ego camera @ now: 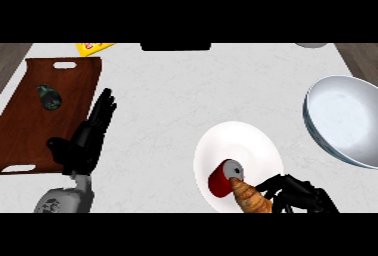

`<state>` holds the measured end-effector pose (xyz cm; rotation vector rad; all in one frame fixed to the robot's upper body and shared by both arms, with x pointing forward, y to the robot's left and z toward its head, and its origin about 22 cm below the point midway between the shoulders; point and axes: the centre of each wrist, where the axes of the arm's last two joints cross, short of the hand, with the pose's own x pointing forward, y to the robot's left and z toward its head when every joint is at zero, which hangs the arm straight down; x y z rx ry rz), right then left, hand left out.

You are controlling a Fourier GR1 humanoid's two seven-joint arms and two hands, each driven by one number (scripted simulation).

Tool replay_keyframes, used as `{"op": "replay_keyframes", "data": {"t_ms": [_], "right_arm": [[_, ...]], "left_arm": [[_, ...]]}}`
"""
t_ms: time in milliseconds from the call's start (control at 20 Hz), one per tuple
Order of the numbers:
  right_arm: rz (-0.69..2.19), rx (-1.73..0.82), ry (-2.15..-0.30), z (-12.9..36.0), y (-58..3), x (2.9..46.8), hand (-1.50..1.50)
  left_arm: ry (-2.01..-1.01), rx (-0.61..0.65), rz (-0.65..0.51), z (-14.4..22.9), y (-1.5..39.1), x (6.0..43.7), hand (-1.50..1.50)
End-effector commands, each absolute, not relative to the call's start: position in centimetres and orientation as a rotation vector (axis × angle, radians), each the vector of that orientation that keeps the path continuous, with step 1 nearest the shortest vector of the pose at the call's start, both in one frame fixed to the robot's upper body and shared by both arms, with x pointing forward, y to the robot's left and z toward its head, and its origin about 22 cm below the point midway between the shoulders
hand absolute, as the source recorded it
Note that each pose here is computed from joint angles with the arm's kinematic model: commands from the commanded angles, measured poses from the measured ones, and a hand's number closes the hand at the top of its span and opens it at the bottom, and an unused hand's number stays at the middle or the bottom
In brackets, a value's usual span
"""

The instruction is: Pick the croissant from the plate and place it in the bowl

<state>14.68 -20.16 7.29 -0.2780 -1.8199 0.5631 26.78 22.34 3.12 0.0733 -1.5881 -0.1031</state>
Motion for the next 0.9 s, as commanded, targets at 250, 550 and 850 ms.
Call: {"op": "replay_keyframes", "data": {"t_ms": [250, 550, 850], "right_arm": [[0.485, -0.577, -1.940, 17.1, -20.2, 11.5, 1.50], [0.477, -0.674, -1.869, 19.5, -20.3, 13.2, 1.50], [0.402, -0.750, -1.833, 23.3, -21.1, 17.4, 1.50]], "left_arm": [[-1.593, 0.075, -0.105, 2.8, 22.4, 27.2, 0.00], [-1.596, 0.067, -0.121, 3.8, 21.4, 27.6, 0.00], [-1.612, 0.064, -0.115, 3.5, 23.0, 27.7, 0.00]]}}
